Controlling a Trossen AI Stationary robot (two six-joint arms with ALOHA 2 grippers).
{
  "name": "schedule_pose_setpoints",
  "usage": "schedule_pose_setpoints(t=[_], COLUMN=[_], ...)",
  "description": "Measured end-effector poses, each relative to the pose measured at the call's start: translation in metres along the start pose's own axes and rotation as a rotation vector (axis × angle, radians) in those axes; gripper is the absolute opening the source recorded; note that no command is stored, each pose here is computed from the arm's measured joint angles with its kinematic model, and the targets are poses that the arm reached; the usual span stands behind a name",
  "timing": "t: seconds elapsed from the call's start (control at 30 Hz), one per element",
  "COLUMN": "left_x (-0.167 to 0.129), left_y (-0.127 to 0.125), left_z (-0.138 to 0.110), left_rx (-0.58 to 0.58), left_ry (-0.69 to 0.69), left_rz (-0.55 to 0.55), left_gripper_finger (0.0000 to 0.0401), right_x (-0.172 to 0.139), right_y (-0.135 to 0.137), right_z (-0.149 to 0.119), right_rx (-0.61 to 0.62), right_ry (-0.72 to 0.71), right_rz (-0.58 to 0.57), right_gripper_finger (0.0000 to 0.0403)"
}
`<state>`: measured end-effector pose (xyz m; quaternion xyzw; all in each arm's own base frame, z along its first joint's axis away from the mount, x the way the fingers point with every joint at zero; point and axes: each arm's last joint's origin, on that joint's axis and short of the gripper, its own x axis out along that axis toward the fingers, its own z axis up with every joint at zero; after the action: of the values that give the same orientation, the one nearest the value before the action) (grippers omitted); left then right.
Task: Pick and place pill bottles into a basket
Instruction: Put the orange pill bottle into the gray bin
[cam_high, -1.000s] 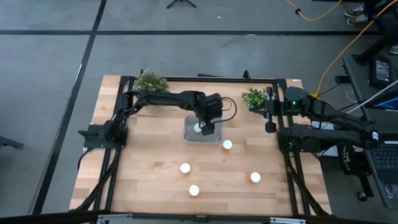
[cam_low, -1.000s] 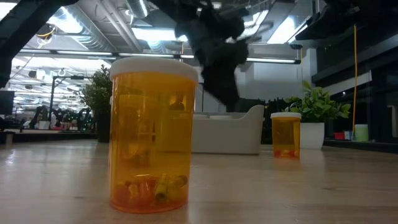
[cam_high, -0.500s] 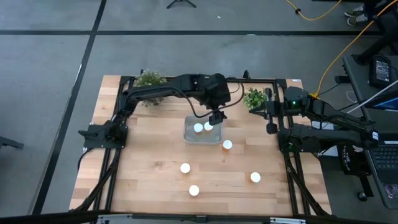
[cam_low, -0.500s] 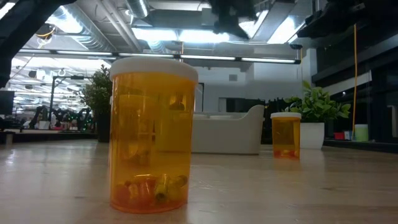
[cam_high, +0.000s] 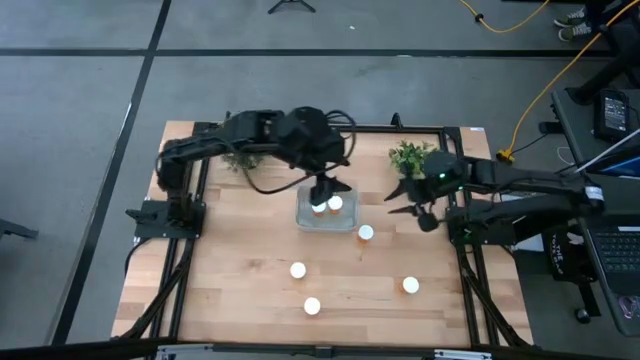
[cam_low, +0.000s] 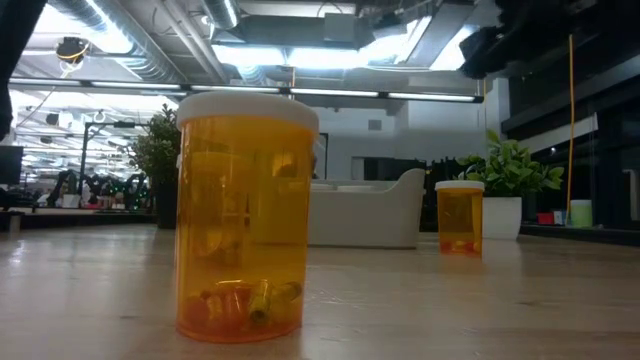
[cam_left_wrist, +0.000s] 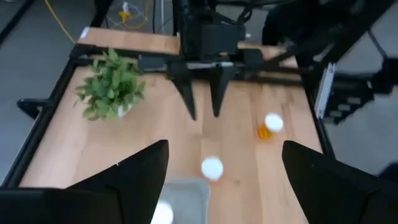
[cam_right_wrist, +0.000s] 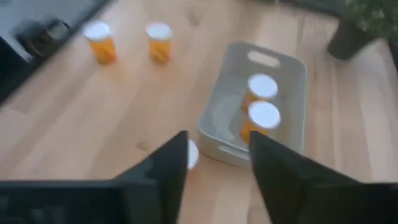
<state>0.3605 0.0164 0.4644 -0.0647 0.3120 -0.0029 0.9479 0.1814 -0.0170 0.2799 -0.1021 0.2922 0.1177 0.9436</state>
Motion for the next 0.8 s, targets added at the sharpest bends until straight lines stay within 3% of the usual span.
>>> schedule_pose_setpoints(t=[0.17,0.37,0.53,0.8], left_x=[-0.032,-0.06,-0.08,-0.123], left_y=[-0.008,-0.005,-0.001,0.016], left_z=[-0.017,-0.04,-0.041,-0.042], left_rx=[0.052,0.105,0.106,0.066], left_ry=[0.131,0.324,0.278,0.174], left_rz=[0.108,0.344,0.484,0.732], left_gripper_finger=[0.0308,0.0308,0.0308,0.0308], right_x=[0.028,0.065,0.09,0.109], right_y=[-0.008,-0.01,0.001,0.029], right_z=[0.023,0.051,0.069,0.067], right_rx=[0.01,0.109,0.151,0.278], right_ry=[0.114,0.312,0.498,0.578], right_rz=[-0.067,-0.054,-0.085,-0.1], right_gripper_finger=[0.0279,0.0355,0.0366,0.0359])
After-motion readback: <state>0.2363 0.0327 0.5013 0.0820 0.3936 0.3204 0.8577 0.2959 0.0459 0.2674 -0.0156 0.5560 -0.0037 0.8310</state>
